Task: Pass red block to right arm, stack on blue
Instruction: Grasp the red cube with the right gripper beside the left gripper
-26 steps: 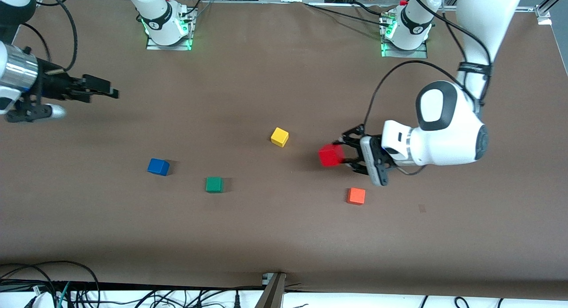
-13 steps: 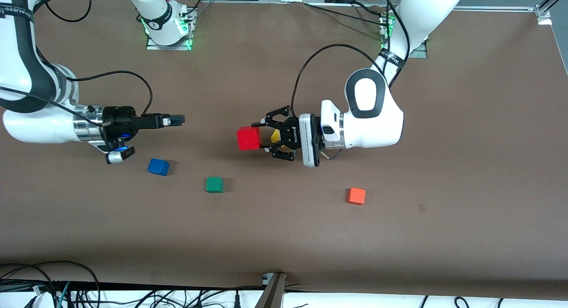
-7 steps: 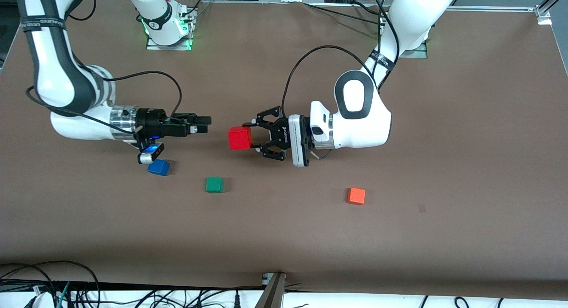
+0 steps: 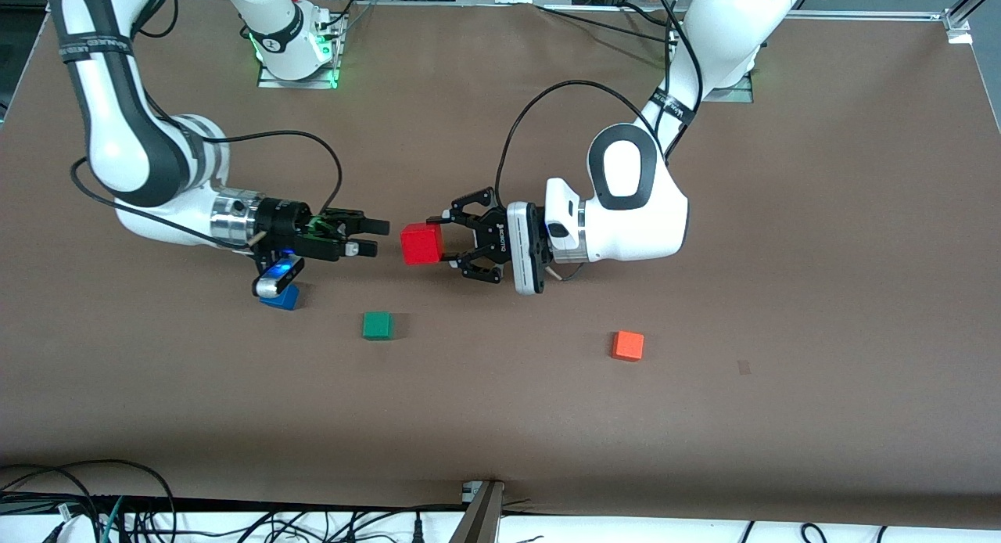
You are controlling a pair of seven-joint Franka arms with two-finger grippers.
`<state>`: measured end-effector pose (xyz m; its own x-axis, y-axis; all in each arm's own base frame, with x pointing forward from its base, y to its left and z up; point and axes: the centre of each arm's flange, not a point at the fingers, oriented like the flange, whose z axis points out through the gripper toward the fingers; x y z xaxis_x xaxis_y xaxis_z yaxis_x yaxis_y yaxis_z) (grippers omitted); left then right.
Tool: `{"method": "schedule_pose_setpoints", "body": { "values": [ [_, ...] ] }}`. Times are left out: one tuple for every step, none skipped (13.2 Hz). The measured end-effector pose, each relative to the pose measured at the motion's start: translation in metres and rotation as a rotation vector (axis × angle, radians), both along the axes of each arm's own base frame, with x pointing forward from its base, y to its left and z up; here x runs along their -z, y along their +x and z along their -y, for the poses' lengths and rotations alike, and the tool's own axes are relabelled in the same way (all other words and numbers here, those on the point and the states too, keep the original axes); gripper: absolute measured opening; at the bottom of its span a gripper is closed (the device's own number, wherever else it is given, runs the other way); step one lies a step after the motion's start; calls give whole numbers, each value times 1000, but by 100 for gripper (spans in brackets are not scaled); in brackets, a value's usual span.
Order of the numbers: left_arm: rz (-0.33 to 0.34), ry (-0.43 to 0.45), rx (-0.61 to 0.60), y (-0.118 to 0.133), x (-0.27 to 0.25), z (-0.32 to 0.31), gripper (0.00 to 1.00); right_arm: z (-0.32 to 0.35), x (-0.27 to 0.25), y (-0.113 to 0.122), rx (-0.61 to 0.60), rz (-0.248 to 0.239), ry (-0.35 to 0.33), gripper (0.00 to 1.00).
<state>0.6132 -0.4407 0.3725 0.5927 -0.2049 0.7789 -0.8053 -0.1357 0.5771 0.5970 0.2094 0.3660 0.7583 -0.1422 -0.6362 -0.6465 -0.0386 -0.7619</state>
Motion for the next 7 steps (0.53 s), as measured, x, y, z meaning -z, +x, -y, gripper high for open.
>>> {"method": "schedule_pose_setpoints", "body": {
  "values": [
    [-1, 0, 0, 0, 1, 0, 55, -8, 5, -2, -1, -7, -5, 100],
    [-2, 1, 0, 0, 2, 0, 55, -13, 10, -3, -4, -16, -9, 100],
    [-3, 2, 0, 0, 3, 0, 55, -17, 15, -3, -3, -25, -8, 100],
    [-4, 2, 0, 0, 4, 0, 55, -21, 19, -3, 5, -33, -1, 100],
    [-5, 2, 0, 0, 4, 0, 55, -26, 21, -2, 14, -39, 6, 100],
    [-5, 2, 0, 0, 5, 0, 55, -32, 21, -1, 24, -38, 5, 100],
    [-6, 3, 0, 0, 5, 0, 55, -40, 19, -1, 29, -33, -1, 100]
  ]
}}
